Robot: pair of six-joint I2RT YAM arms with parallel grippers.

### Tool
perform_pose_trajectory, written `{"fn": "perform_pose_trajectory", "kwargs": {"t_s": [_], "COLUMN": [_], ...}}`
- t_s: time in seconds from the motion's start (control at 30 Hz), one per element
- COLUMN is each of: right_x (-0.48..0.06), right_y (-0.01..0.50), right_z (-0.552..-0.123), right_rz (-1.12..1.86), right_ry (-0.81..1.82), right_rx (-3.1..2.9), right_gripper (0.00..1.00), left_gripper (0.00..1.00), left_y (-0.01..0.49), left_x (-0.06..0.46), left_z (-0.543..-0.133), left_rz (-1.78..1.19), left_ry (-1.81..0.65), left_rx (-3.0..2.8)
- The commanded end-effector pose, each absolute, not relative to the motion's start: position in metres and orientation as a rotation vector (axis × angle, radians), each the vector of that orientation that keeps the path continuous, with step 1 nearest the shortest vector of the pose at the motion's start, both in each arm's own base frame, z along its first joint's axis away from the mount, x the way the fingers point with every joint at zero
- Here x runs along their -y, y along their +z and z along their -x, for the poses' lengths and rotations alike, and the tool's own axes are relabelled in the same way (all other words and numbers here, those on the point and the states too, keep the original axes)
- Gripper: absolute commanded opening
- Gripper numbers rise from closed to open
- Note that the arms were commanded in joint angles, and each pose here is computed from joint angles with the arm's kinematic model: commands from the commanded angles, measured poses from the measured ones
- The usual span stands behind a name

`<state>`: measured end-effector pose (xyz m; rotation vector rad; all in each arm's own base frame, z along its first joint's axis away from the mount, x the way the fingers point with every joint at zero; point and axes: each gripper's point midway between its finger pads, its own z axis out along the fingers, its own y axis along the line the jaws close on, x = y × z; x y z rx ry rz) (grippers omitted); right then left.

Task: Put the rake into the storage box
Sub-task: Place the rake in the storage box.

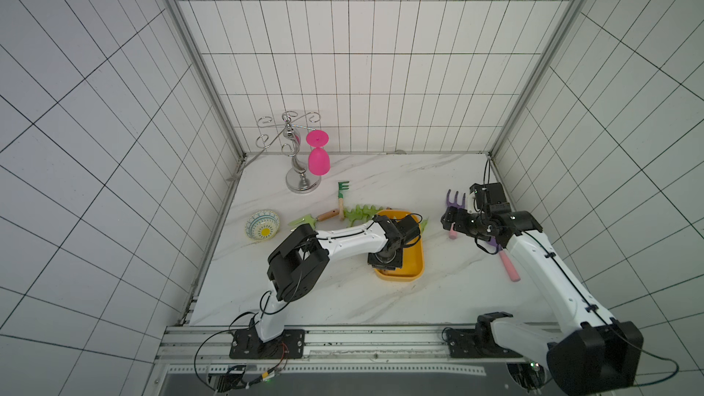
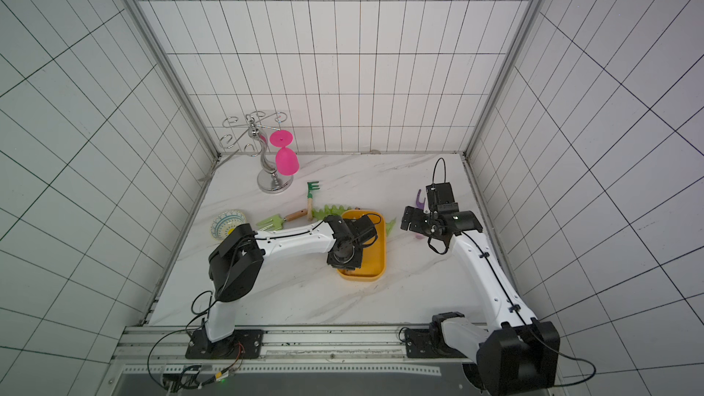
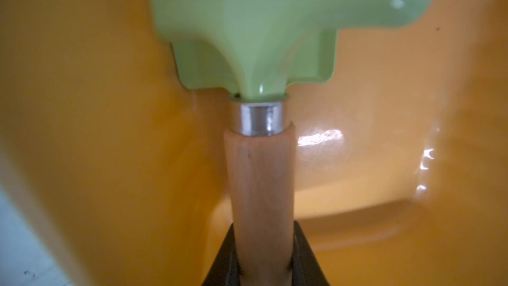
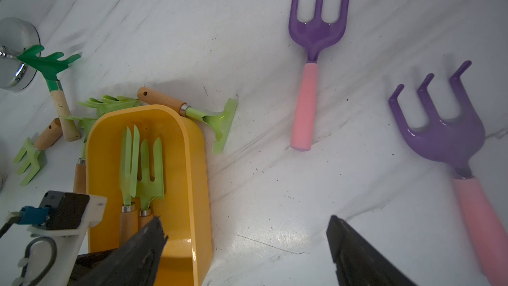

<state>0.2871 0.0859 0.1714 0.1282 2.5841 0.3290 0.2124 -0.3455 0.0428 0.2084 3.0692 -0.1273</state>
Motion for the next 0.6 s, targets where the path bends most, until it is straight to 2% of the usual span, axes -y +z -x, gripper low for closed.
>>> {"fn": "perform_pose_trajectory", "kwargs": {"t_s": [0.0,0.27,0.4,0.57], "right_x": [-0.091,-0.098,-0.099,-0.098], "right_y": [0.163,0.157,0.152,0.140], "right_z": [-0.289,-0.295,-0.295,-0.292], "right_rz": [-0.098,-0.082,-0.083,-0.092], "right_ry": [0.369,0.400,0.401,0.389], "right_rx": [-2.593,-2.623,-2.646,-2.692], "right_gripper": [0.95,0.95,0.94,0.91], "left_gripper": [0.25,0.44,0.46,0.49], "left_y": [0.050,0.085,0.114,0.176], "left_x": [0.336,0.343,0.346,0.333], "left_z": [-0.208,-0.216,-0.223,-0.249], "left_rz": [-0.166,-0.189,-0.216,-0.239], "left_ry": [-0.036,-0.105,-0.146,-0.198], "left_rx": [-3.091,-3.022,-2.965,-2.770]}}
